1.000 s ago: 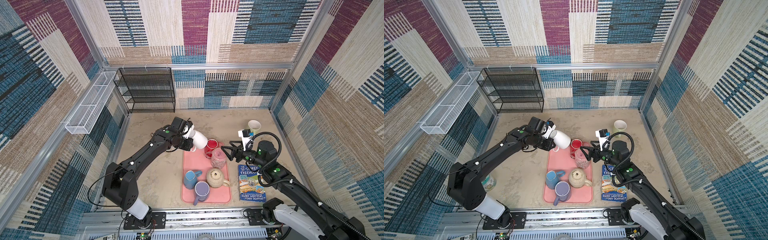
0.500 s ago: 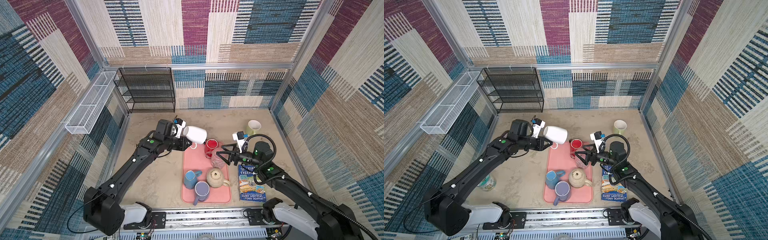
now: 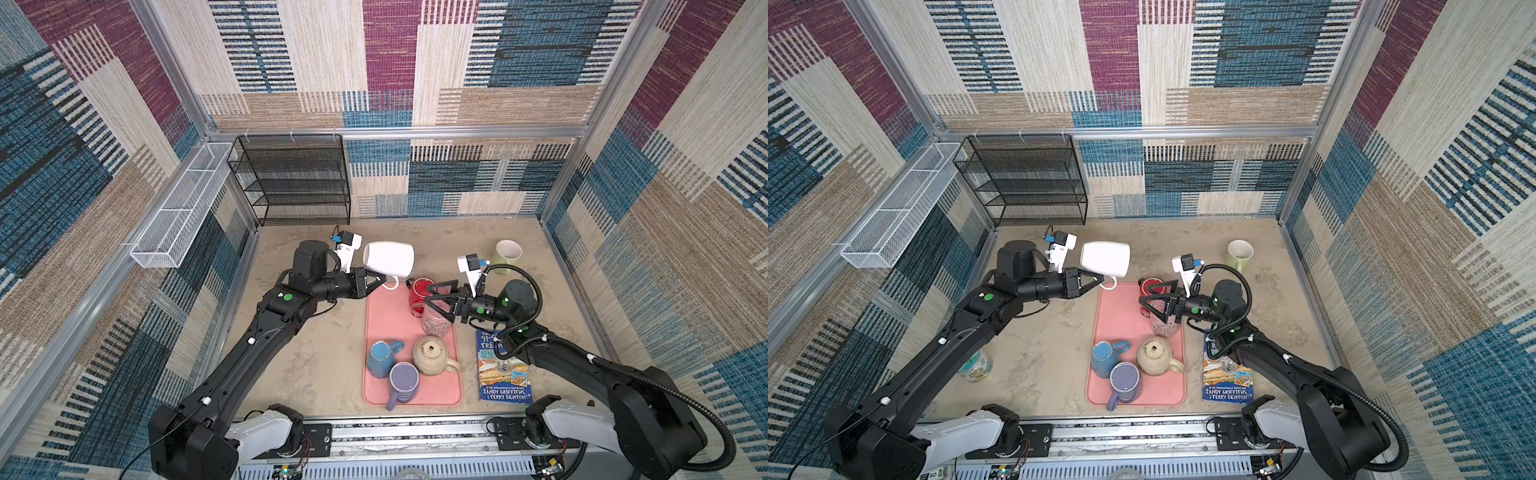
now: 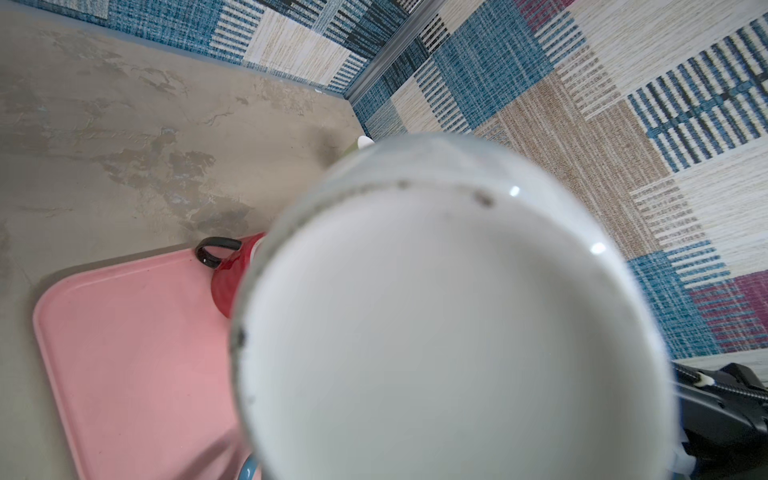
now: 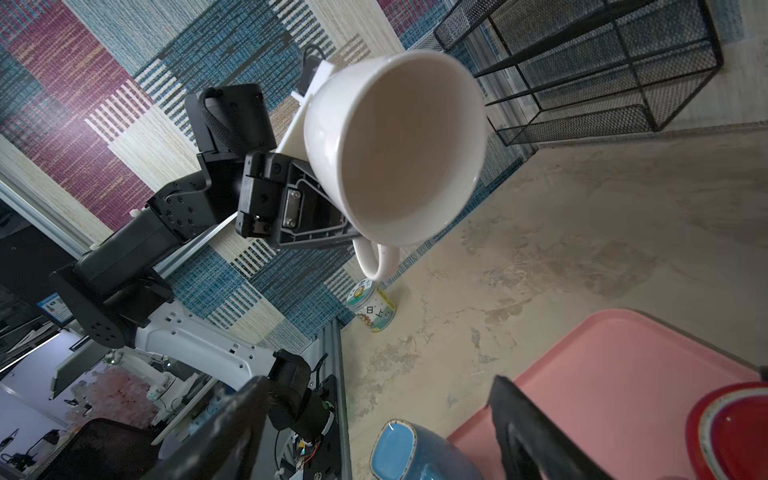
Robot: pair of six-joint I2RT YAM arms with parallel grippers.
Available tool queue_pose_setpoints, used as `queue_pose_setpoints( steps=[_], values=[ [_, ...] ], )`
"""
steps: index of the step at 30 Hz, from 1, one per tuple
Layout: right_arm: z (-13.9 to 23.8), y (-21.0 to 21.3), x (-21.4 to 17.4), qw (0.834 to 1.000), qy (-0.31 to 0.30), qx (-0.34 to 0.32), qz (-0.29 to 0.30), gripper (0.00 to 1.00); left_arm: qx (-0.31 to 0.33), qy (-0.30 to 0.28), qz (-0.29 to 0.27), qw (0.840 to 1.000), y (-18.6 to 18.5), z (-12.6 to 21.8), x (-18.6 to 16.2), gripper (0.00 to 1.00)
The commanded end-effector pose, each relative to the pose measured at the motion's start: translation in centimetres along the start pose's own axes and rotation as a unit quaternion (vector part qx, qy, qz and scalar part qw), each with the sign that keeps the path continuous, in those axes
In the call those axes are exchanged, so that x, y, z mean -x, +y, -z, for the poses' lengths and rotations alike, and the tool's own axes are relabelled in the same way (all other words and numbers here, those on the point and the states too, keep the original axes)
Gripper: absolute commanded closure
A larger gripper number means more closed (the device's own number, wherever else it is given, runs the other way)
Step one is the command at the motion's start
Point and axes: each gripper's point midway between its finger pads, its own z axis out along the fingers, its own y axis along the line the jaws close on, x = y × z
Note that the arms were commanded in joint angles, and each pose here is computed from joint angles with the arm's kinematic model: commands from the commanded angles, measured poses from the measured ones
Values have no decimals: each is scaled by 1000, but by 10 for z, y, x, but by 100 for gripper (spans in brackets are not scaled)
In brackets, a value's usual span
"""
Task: Turn the mug right side up
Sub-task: 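Lift and turn the white mug with the left gripper while the right gripper approaches, then close the right gripper on the white mug's rim beside the left gripper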
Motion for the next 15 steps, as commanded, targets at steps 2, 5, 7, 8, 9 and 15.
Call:
queue_pose_setpoints(
  steps=[2,5,7,8,9,15],
  values=[
    [-14,18,14,999,-5,44,10,24,-53,-35,-21,998,-24,4,19,100],
    [-25,18,17,999,-1,51,7,30,-65,-41,-18,997,-28,4,22,100],
    [-30,19,19,998,-3,57,7,36,-75,-43,-14,996,-31,4,23,100],
    [-31,19,21,998,-4,59,7,38,-78,-44,-13,996,-32,4,23,100],
    [-33,20,23,998,-6,61,7,41,-82,-45,-12,996,-33,5,24,100],
    [-43,22,33,997,-12,73,6,53,-86,-51,-13,995,-36,7,24,100]
  ],
)
